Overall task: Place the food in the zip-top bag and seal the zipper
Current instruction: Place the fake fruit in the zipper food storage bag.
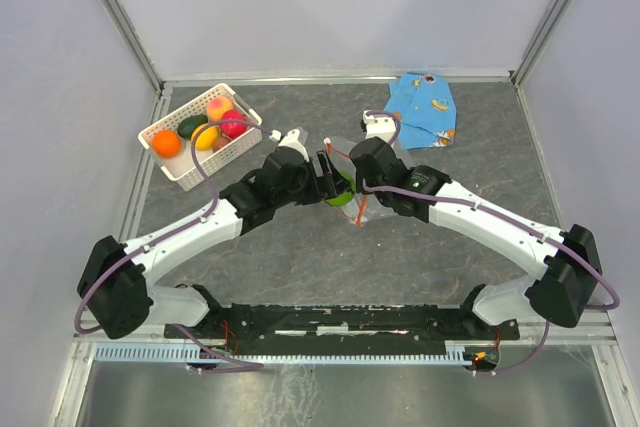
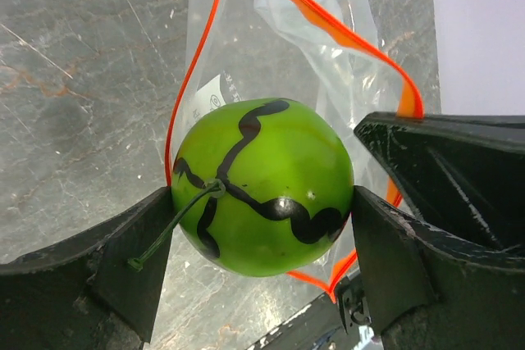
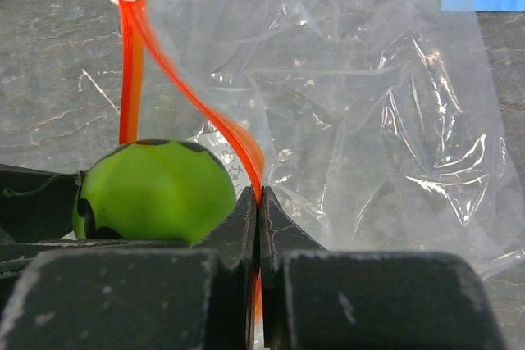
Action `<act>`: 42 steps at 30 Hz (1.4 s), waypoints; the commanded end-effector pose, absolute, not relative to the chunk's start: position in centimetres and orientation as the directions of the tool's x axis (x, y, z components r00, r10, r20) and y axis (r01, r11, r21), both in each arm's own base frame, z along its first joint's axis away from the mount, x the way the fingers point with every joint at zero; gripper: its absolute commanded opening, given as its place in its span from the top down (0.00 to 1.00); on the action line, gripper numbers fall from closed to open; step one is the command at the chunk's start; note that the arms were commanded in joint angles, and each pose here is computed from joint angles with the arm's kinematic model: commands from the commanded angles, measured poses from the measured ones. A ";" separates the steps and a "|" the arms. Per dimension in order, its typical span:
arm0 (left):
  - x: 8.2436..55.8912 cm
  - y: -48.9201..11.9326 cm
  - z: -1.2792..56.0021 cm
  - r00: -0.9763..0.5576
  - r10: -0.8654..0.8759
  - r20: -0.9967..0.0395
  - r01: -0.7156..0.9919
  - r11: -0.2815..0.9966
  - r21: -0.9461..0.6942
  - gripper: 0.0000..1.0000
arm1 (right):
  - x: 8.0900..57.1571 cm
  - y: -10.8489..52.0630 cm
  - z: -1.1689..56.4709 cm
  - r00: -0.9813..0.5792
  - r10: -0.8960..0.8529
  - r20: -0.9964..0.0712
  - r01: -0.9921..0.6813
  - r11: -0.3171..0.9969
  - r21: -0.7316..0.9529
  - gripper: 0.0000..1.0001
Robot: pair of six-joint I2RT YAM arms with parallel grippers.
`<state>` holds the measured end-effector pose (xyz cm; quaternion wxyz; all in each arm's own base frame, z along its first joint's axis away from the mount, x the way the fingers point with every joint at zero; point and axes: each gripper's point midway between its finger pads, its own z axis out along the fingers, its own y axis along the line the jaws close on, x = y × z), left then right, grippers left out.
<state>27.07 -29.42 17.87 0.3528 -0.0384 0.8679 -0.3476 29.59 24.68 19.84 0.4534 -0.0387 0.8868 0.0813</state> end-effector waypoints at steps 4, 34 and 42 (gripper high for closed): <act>29.4 -28.9 21.0 -0.613 -0.337 -0.714 0.170 0.827 -0.536 0.57 | 29.5 26.9 21.6 -0.578 0.122 -0.807 -0.164 0.951 0.262 0.98; 28.4 -27.1 22.5 -0.601 -0.235 -0.764 0.148 0.906 -0.396 0.00 | 30.3 28.0 21.6 -0.582 0.143 -0.800 -0.175 0.939 0.295 0.98; 28.0 -27.1 22.0 -0.642 -0.240 -0.728 0.122 0.906 -0.405 0.01 | 30.4 28.4 21.5 -0.592 0.147 -0.792 -0.180 0.934 0.308 0.98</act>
